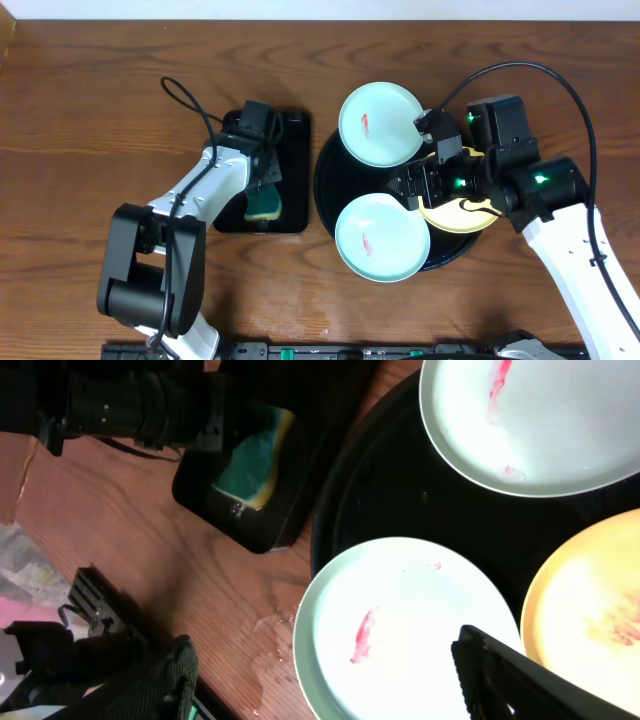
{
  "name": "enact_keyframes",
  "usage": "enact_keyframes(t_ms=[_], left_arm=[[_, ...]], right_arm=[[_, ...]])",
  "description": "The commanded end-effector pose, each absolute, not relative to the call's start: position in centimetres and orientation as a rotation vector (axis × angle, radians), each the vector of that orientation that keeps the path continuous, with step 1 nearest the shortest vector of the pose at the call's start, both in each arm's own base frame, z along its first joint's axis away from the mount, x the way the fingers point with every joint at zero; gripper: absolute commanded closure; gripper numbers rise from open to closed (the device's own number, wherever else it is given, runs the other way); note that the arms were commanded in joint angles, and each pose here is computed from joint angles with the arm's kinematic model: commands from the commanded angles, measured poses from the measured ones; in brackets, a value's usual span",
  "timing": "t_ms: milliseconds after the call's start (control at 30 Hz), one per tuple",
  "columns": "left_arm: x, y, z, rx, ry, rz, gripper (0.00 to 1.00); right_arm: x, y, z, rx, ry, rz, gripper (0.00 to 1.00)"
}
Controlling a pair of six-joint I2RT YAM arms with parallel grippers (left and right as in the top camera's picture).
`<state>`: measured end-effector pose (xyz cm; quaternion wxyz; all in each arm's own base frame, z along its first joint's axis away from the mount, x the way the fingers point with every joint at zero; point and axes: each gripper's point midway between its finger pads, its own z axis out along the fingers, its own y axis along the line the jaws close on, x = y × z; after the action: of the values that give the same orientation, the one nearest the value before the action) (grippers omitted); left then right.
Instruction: Clean dirty plates on tray and stack at the side
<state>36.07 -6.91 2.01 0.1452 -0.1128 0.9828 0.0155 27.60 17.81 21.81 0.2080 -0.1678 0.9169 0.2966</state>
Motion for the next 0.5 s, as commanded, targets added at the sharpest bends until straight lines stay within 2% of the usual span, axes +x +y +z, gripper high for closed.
enact_keyframes(t_ms=[0,200,233,267,300,333,467], left_arm=[[35.4,-6.6,0.5,-0.328,2.875,0.075,0.92],[36.4,-7.7,3.0,-0.233,2.847,-0.006,0.91],[36.7,-7.8,4.0,-0.234,2.830,-0.018,0.65],[36.9,-7.8,4.9,-0.234,2.816,-0.026,0.33],[36.8,-7.8,5.8,-0.234,2.805,-0.030,0.26],[36.7,-7.8,6.5,-0.234,2.796,-0.034,0.24],[35.7,-7.4,7.1,-0.235,2.805,-0.022,0.24]], right_arm=[[27.5,18.1,22.5,-0.482,2.534,0.831,0.20],[27.3,18.0,22.4,-0.478,2.548,0.831,0.20],[27.2,18.0,22.4,-0.479,2.549,0.831,0.20],[27.2,18.0,22.4,-0.479,2.549,0.831,0.20],[27.3,18.0,22.4,-0.479,2.549,0.831,0.20],[27.2,18.0,22.4,-0.478,2.549,0.831,0.20],[27.2,18.0,22.4,-0.479,2.549,0.831,0.20]])
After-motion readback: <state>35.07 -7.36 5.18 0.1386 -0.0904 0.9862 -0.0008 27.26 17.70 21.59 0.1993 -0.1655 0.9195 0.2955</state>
